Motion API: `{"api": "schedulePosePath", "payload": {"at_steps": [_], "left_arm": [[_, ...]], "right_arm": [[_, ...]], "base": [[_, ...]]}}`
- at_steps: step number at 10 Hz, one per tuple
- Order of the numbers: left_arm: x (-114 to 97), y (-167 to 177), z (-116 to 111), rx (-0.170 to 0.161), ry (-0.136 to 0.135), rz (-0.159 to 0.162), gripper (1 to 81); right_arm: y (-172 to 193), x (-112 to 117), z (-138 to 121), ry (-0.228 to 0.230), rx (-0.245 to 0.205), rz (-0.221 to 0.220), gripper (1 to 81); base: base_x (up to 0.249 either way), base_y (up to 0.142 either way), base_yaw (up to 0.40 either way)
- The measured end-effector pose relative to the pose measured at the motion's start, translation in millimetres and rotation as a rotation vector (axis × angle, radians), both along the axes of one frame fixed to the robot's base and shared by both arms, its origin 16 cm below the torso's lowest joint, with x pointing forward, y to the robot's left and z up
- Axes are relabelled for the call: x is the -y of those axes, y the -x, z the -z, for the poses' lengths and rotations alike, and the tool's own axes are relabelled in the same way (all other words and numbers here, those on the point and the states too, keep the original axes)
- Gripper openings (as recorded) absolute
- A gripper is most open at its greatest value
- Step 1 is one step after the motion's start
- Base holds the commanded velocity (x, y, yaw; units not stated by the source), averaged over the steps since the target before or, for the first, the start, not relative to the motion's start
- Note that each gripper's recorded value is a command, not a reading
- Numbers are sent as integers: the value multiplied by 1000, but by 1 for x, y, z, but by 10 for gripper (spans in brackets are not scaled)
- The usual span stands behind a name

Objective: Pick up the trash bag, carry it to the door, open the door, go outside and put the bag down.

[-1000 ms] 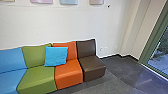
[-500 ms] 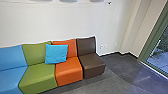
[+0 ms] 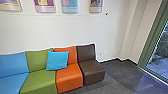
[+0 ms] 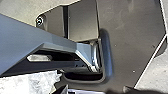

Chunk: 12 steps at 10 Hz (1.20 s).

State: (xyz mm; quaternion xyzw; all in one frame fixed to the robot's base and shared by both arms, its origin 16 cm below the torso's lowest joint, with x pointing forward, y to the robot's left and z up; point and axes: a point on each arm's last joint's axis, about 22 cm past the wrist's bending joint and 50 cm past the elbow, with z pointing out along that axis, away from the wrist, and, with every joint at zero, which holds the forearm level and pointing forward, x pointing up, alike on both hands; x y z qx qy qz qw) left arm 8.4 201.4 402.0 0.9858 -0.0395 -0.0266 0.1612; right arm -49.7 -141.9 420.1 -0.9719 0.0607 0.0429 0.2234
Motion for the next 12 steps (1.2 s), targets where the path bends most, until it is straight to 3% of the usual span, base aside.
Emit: {"api": "schedulePosePath", "payload": {"at_steps": [3, 4, 8, 10, 11, 12], "left_arm": [[0, -2, -9, 44, 1, 2, 10], [0, 5, -10, 41, 1, 2, 10], [0, 40, -14, 9, -1, -1, 10], [0, 56, -15, -34, -1, -1, 10], [0, 59, -16, -51, 0, -1, 10], [1, 51, -16, -48, 0, -1, 10]], "right_arm": [[1, 8, -3, 16, 40, -1, 811], [8, 8, -5, 17, 37, -2, 811], [40, 2, -12, 9, 2, -3, 811], [55, -2, -15, 9, -41, -3, 811], [58, -2, -16, 10, -58, -3, 811], [52, -1, -16, 15, -57, -3, 811]], "base": [[0, 0, 0], [0, 0, 0], [0, 0, 0], [0, 0, 0], [0, 0, 0], [0, 0, 0]]}}
